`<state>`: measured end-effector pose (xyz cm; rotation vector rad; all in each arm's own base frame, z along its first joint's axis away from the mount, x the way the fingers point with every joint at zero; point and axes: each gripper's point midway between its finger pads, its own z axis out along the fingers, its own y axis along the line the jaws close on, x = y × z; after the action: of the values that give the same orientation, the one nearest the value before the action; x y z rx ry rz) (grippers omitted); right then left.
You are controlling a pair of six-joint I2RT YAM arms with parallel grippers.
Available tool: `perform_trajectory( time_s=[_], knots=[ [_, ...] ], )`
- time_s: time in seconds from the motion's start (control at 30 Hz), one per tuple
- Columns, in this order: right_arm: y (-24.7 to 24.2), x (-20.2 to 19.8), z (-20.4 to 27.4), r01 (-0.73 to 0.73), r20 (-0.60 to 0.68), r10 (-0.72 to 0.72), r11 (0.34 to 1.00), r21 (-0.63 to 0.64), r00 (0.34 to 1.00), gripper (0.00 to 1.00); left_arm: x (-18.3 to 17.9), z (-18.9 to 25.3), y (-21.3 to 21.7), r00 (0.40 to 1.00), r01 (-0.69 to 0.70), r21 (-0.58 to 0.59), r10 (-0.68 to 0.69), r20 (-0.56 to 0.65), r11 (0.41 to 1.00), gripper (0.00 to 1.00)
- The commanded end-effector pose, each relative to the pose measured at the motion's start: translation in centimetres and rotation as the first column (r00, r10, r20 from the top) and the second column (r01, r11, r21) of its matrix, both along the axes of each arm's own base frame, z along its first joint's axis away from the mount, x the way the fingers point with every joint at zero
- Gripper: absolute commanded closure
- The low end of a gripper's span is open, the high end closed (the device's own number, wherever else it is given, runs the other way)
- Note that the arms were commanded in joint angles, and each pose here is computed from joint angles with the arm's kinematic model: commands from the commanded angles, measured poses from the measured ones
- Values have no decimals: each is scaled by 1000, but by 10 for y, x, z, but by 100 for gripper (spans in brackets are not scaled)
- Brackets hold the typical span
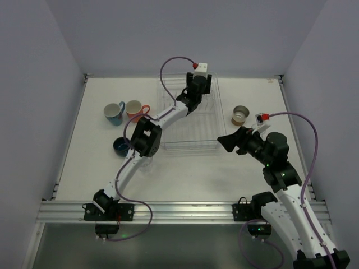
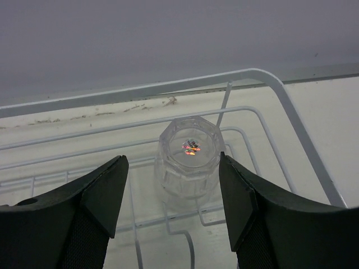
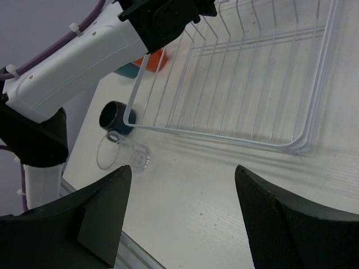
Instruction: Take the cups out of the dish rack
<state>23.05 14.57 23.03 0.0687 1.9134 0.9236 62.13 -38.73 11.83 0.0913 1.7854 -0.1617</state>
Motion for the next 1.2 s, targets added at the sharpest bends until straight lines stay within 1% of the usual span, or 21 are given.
perform_trajectory(
  time_s=[0.0,0.2,0.3,0.33,0.47,0.5,0.67,0.7,0.73,0.87,0.9,0.93,0.97,1.17],
  knots=[
    [9,-6,4,-56,6,56,998,21,998,23,11,22,-11,997,25,-117,-16,72,993,28],
    [18,-9,5,-88,7,88,996,15,996,23,13,17,-20,994,73,-148,-60,90,986,28],
    [23,-9,3,-108,-2,108,994,11,994,24,16,15,-20,994,77,-164,-62,95,983,32],
    [26,-10,3,-119,-5,119,993,10,993,24,17,15,-19,994,74,-171,-58,98,982,35],
    [30,-12,2,-130,-10,130,991,5,991,24,27,18,-10,993,72,-218,-48,111,973,43],
    [31,-12,4,-134,-7,134,991,9,991,24,27,20,-12,992,83,-225,-58,116,971,47],
    [34,-13,17,-141,16,141,990,2,990,24,29,13,-11,991,92,-223,-67,116,970,61],
    [35,-13,18,-142,19,142,990,0,990,24,30,11,-10,991,94,-221,-71,112,971,65],
    [34,-13,18,-139,18,139,990,-3,990,24,29,10,-8,992,93,-211,-71,109,973,67],
    [35,-10,13,-137,7,137,991,-15,991,24,23,31,-5,987,106,-221,-76,141,969,76],
    [36,-9,13,-138,5,138,990,-14,990,24,19,29,-4,988,107,-216,-79,132,970,78],
    [37,-8,12,-140,3,140,990,-11,990,24,16,51,-4,984,119,-228,-83,160,966,79],
    [37,-8,12,-138,3,138,990,-9,990,24,15,62,-4,979,129,-236,-86,183,963,80],
    [38,-7,11,-139,1,139,990,-9,990,24,-6,108,-2,961,165,-226,-105,256,960,84]
  ],
)
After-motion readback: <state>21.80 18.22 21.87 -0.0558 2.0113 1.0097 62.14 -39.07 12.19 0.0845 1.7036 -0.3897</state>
